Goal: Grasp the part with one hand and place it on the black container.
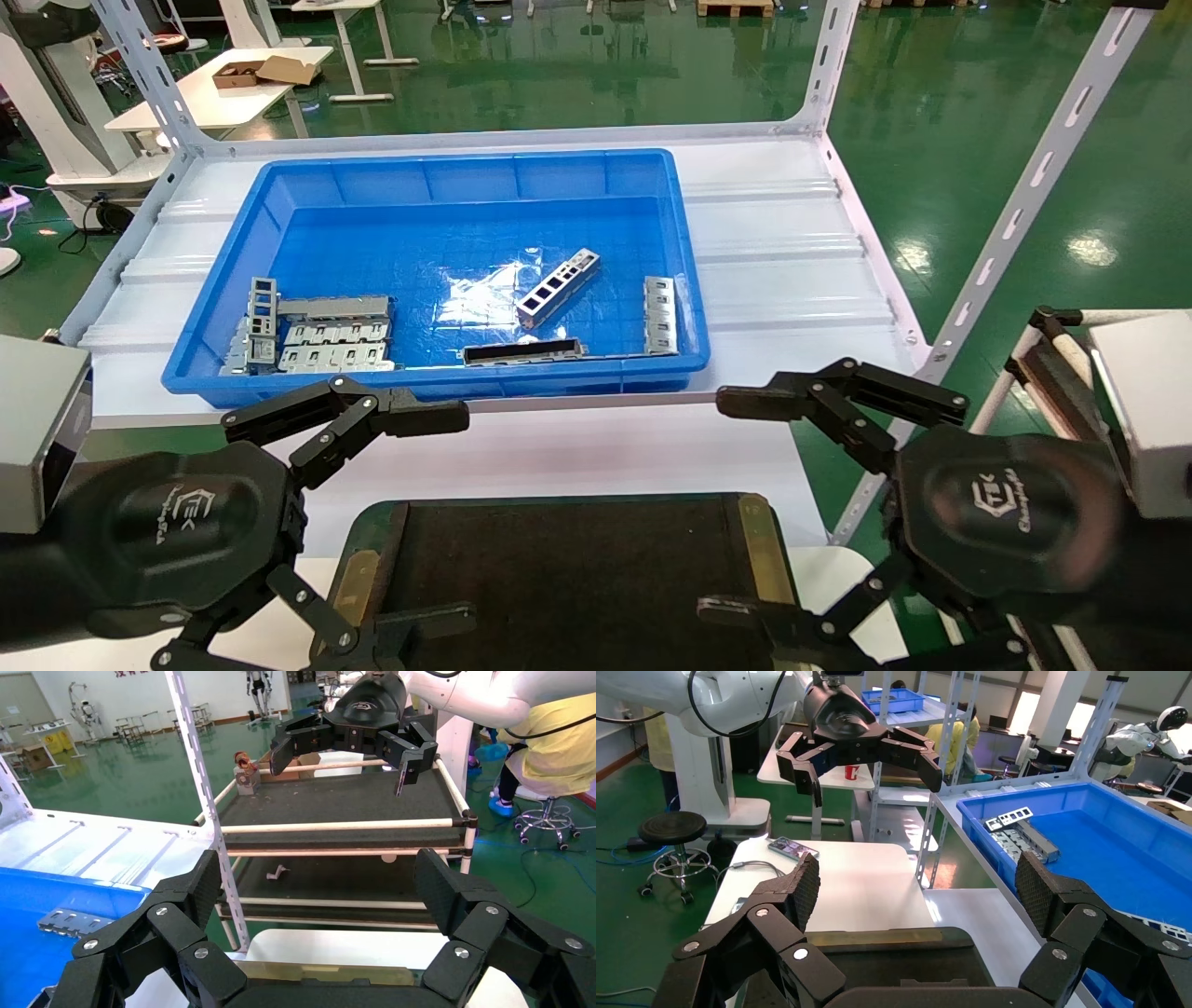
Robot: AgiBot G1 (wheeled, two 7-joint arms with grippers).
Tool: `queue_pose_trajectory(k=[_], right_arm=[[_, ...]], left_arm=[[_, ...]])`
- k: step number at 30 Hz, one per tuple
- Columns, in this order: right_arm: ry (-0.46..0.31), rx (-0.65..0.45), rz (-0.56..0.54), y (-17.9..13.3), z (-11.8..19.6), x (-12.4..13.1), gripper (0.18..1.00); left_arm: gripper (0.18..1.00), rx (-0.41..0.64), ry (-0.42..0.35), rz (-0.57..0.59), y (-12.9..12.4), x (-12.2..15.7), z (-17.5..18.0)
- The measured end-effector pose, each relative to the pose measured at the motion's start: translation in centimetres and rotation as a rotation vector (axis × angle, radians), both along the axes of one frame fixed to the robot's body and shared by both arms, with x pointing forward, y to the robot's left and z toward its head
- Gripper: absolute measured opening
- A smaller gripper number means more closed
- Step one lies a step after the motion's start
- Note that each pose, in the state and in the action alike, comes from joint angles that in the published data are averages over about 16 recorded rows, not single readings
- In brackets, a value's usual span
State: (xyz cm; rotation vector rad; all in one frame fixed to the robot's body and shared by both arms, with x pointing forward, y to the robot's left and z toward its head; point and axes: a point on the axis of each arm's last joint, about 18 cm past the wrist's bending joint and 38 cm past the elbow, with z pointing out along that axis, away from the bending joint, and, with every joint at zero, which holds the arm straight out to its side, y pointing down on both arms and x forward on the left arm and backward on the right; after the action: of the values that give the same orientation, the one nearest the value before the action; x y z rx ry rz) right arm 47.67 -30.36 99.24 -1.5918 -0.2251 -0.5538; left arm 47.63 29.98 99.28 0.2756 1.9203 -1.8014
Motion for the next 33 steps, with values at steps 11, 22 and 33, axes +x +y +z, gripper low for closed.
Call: queue_pose_trajectory(k=[11, 22, 33], right_arm=[[0.000, 0.000, 0.000, 0.00, 0.00, 0.00, 1.001], [0.000, 0.000, 0.000, 0.00, 0.00, 0.00, 1.001], [0.000, 0.000, 0.000, 0.00, 0.00, 0.00, 1.001]], left_arm=[[1.001, 0.000, 0.000, 0.000, 0.00, 0.00, 0.00], [1.001, 0.000, 0.000, 0.000, 0.00, 0.00, 0.00], [1.001, 0.000, -0.001, 0.001, 0.02, 0.01, 0.02]])
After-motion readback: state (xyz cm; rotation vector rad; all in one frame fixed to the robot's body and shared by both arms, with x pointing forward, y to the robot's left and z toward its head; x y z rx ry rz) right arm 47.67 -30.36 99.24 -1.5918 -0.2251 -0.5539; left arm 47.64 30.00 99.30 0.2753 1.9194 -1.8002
